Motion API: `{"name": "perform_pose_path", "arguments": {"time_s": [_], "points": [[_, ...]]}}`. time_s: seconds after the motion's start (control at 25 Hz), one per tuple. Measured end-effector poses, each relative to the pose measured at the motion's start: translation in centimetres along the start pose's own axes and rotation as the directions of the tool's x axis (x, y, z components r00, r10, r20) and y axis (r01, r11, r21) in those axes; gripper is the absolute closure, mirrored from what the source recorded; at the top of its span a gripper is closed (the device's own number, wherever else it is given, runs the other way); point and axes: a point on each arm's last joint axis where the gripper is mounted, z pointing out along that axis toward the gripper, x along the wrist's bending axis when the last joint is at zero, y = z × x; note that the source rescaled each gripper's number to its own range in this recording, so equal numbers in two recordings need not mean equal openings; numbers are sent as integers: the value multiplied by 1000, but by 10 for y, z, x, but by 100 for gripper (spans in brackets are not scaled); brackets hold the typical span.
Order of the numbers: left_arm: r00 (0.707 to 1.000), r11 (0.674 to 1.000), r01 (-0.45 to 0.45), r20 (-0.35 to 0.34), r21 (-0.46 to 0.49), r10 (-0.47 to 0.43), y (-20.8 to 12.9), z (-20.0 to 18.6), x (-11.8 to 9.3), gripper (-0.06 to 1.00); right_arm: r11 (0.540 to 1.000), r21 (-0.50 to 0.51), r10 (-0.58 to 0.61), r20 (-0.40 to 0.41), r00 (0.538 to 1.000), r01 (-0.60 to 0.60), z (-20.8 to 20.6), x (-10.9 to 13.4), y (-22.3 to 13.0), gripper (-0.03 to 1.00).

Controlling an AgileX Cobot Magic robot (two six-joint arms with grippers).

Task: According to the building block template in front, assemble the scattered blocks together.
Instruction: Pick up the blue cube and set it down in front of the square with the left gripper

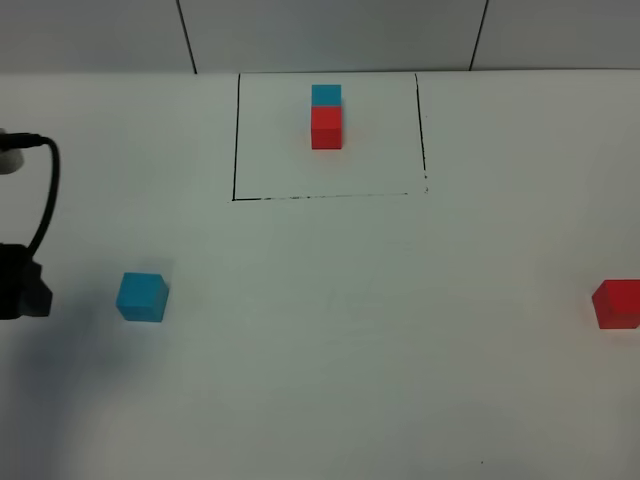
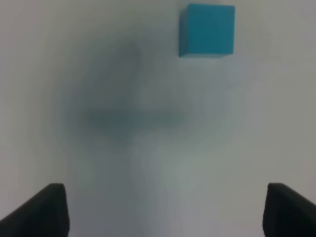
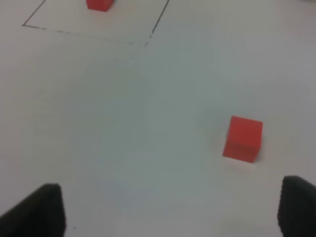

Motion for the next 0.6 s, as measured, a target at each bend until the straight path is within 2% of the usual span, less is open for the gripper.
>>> {"name": "perform_pose_path", "arguments": {"time_s": [0.28, 0.36, 0.6], "points": [[997, 989, -77, 20, 125, 75, 39, 54, -29, 18, 1000, 0, 0, 0, 1000, 0, 0, 0, 0, 23], [996, 986, -93, 23, 136, 90, 42, 67, -35, 14, 1000, 0, 0, 0, 1000, 0, 0, 0, 0, 23], [999, 992, -40, -6, 117, 41, 51, 85, -34, 1, 1000, 0, 1, 0, 1000, -1, 0, 0, 0, 23]]}}
